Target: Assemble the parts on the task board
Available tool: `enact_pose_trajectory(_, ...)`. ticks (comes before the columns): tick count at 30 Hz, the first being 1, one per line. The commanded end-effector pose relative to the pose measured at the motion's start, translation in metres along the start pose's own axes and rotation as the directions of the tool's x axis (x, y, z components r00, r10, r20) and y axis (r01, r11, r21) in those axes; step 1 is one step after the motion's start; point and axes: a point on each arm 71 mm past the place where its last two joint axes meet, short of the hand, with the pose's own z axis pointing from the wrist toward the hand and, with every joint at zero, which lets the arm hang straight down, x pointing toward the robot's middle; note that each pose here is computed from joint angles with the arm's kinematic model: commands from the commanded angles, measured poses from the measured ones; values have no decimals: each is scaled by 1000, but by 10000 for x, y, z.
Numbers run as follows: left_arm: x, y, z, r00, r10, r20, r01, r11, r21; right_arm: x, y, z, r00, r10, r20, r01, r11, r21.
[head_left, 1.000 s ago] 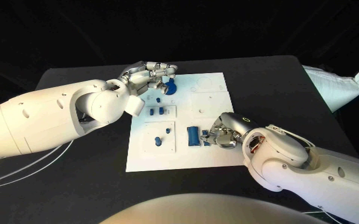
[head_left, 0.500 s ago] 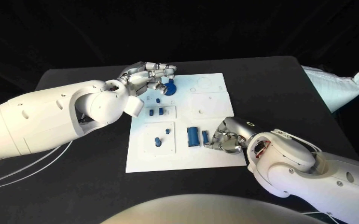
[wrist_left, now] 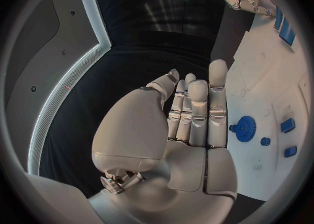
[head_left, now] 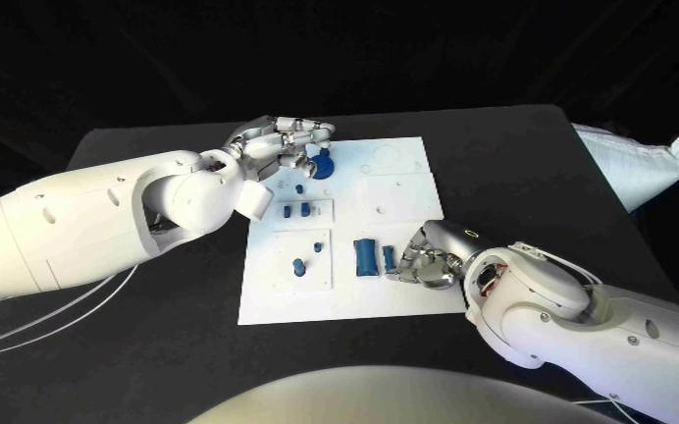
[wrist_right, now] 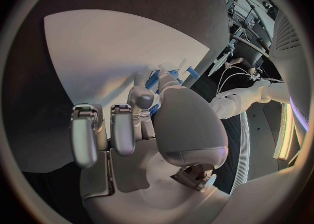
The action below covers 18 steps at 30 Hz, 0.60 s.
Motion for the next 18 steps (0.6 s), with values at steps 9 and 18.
enact_pose_trajectory(9,31,6,15,1000,-1,-27,1,1000,1,49,-9,31,999,-22,-45,22,1000,6)
enact_pose_trajectory(18,32,26,16,1000,-1,-30,1,1000,-7,73,-24,53,997,-22,-73,24,1000,15)
